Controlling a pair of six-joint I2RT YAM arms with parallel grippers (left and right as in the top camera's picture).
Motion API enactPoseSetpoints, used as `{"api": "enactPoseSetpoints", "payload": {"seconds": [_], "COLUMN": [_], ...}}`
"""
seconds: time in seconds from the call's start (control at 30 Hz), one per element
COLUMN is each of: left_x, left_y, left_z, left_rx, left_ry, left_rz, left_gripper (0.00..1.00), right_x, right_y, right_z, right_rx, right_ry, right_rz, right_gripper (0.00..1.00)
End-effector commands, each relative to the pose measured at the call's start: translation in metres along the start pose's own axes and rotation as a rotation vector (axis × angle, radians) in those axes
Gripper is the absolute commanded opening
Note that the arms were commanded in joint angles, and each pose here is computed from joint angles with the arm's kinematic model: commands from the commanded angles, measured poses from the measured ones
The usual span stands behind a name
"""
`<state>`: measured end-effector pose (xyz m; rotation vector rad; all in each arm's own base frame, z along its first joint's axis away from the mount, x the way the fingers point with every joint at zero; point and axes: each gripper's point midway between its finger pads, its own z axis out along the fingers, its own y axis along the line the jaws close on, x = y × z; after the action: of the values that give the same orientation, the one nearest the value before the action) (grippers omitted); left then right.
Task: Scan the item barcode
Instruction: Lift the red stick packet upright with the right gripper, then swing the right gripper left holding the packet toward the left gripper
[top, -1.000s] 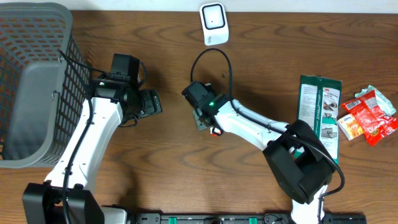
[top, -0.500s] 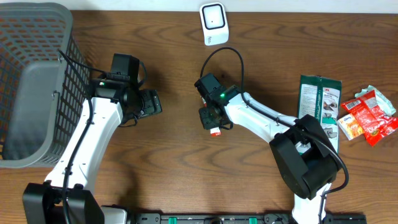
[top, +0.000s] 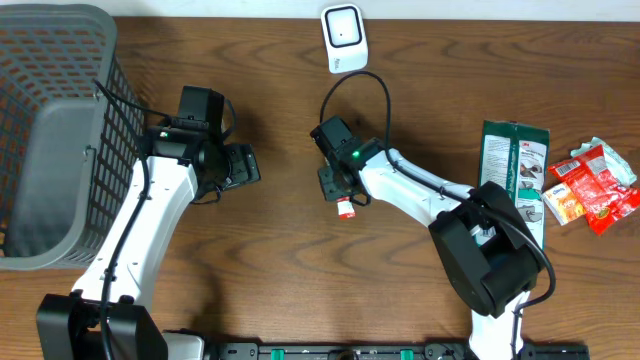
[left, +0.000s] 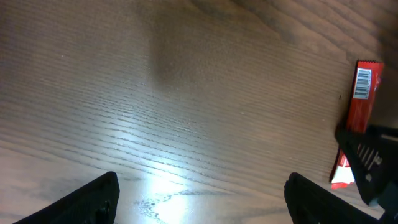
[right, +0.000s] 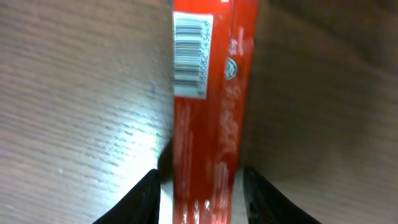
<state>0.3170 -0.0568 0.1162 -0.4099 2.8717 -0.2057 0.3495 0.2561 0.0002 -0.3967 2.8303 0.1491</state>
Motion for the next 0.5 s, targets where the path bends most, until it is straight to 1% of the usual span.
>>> {"api": "enactPoseSetpoints", "payload": {"seconds": [0.0, 0.03, 0.07, 0.2, 0.27, 0.3, 0.47], "left_x": [0.000, 0.000, 0.000, 0.000, -0.001, -0.001, 0.000], "left_y": [0.001, 0.001, 0.001, 0.001, 0.001, 0.001, 0.001], "left_z": [-0.002, -0.002, -0.002, -0.002, -0.002, -0.002, -0.002], "left_rx": [-0.003, -0.003, -0.003, -0.003, -0.003, -0.003, -0.003], "left_ry": [-0.007, -0.007, -0.007, -0.007, -0.008, -0.007, -0.007], "left_rz": [0.005, 0.005, 0.005, 0.005, 0.005, 0.005, 0.005], "left_gripper": [0.86, 0.86, 0.86, 0.86, 0.86, 0.86, 0.86], "right_x": [0.008, 0.008, 0.007, 0.003, 0.001, -0.001, -0.008], "right_y": [-0.006, -0.006, -0.006, -0.009, -0.009, -0.006, 0.008], "right_z": [0.015, 0.014, 0.014, 0.011, 0.007, 0.003, -0.032], "right_rx": [0.030, 0.029, 0.029, 0.026, 0.019, 0.000, -0.160], "right_ry": [0.028, 0.027, 0.026, 0.016, 0.010, 0.008, -0.002], "right_rz": [-0.008, -0.008, -0.007, 0.001, 0.005, 0.009, 0.005], "right_gripper": [0.31, 0.28, 0.21, 0.16, 0.10, 0.08, 0.05]}}
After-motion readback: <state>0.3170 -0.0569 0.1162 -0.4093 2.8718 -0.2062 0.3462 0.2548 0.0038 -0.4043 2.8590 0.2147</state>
